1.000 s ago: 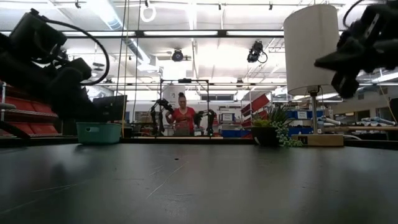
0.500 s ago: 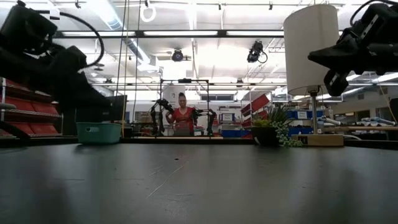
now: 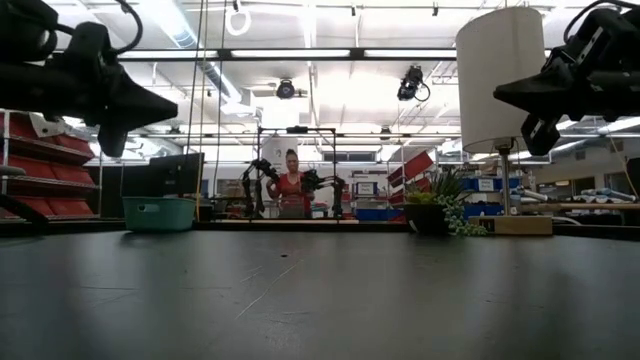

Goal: Sort batteries
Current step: Return to Home Position

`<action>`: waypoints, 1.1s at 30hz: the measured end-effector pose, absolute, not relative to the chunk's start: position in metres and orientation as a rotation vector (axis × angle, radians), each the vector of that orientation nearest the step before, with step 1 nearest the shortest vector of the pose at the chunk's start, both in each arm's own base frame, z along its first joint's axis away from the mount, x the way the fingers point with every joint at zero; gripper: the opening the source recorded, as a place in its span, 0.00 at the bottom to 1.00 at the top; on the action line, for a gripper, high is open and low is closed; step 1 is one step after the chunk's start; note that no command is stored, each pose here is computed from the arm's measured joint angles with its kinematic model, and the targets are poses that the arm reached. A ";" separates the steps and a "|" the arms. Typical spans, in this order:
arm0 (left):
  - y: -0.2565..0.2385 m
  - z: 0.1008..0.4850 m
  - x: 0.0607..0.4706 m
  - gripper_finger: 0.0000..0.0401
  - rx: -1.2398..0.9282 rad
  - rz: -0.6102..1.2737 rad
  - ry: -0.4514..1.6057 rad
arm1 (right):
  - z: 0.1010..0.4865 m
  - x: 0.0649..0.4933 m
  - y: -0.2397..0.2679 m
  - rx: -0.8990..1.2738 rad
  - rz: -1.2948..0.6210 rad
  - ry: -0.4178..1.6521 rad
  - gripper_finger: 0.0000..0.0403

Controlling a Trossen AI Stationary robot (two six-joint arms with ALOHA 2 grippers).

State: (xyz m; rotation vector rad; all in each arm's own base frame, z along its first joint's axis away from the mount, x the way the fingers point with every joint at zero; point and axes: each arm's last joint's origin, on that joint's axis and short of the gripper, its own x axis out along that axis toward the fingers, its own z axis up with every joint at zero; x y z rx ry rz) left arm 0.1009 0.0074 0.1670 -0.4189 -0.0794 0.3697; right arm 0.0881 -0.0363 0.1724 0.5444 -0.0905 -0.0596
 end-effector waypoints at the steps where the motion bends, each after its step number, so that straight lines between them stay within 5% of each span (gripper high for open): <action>1: 0.007 0.168 0.100 0.15 -0.421 0.368 -0.087 | 0.172 0.088 -0.036 0.544 -0.060 -0.091 0.00; 18: 0.007 0.172 0.095 0.15 -0.435 0.350 -0.147 | 0.173 0.095 -0.010 0.552 0.215 -0.015 0.01; 33: 0.007 0.172 0.095 0.15 -0.435 0.350 -0.147 | 0.172 0.095 -0.009 0.554 0.226 -0.007 0.00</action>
